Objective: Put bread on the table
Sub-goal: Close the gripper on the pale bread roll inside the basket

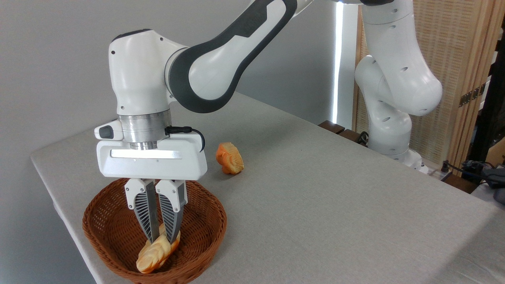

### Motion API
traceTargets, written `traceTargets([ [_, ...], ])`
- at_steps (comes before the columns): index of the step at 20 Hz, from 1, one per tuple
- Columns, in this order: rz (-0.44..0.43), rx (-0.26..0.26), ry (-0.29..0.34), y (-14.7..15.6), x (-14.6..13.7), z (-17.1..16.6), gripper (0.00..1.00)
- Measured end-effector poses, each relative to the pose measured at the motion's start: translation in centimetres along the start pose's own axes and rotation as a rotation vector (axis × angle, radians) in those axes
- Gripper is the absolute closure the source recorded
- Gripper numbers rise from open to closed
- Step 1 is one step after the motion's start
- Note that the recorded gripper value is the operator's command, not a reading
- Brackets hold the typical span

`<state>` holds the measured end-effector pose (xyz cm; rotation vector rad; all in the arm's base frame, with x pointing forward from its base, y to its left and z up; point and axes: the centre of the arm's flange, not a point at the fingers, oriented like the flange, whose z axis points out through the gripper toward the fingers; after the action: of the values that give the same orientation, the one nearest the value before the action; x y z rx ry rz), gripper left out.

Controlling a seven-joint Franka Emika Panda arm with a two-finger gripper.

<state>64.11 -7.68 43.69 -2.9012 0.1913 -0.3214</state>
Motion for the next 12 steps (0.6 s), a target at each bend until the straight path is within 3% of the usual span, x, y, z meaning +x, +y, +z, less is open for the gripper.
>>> traceTargets([
  [12,0.003,-0.002,0.003,0.21,0.02,-0.16,0.82],
])
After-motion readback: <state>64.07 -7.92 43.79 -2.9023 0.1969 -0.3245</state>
